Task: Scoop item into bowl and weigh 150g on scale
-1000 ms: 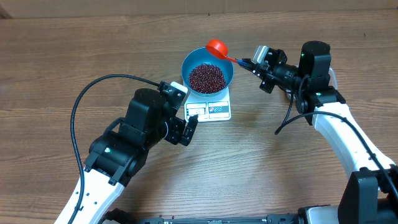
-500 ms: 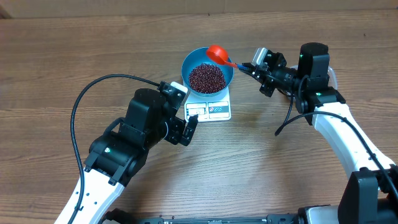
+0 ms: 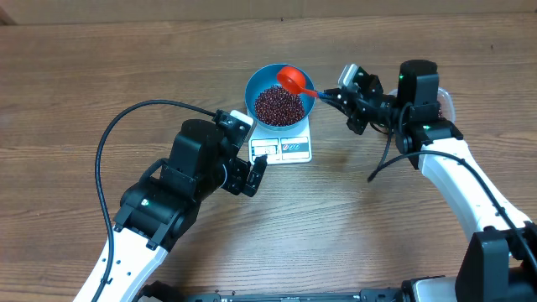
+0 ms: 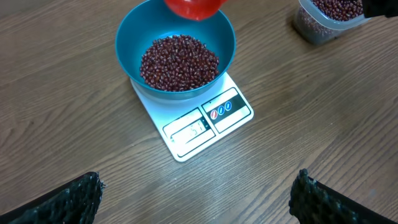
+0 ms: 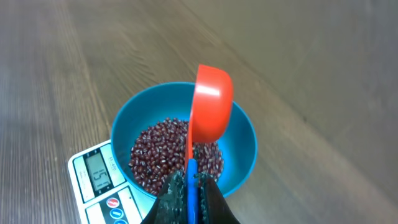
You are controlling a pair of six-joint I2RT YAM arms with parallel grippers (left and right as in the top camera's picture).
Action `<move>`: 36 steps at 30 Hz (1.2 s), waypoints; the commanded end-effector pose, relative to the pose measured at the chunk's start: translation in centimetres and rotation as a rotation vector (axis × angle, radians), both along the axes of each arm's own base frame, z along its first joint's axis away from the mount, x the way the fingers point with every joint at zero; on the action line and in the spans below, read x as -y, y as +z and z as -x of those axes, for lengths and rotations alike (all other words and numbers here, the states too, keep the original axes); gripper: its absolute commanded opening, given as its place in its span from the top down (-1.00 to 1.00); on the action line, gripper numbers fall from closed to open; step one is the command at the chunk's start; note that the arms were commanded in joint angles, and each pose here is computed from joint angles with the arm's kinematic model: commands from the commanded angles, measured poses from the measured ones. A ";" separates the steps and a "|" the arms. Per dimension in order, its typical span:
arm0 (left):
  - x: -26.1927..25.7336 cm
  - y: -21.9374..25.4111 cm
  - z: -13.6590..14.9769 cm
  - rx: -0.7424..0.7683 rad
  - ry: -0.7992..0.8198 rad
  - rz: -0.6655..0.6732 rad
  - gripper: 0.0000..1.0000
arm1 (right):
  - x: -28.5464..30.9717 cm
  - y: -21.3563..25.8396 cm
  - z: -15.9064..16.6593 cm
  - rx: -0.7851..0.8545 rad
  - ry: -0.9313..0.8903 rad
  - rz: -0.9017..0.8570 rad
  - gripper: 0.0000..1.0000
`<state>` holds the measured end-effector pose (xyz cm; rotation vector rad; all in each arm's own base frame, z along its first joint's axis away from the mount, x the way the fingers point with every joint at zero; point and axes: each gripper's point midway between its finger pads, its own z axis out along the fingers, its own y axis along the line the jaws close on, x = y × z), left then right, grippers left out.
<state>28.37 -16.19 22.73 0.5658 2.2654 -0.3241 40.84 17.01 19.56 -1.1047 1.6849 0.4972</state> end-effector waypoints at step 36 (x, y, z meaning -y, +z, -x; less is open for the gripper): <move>0.1 -0.1 0.0 -0.010 0.003 0.011 -0.99 | -2.2 3.1 -1.8 -0.352 -0.335 0.104 0.93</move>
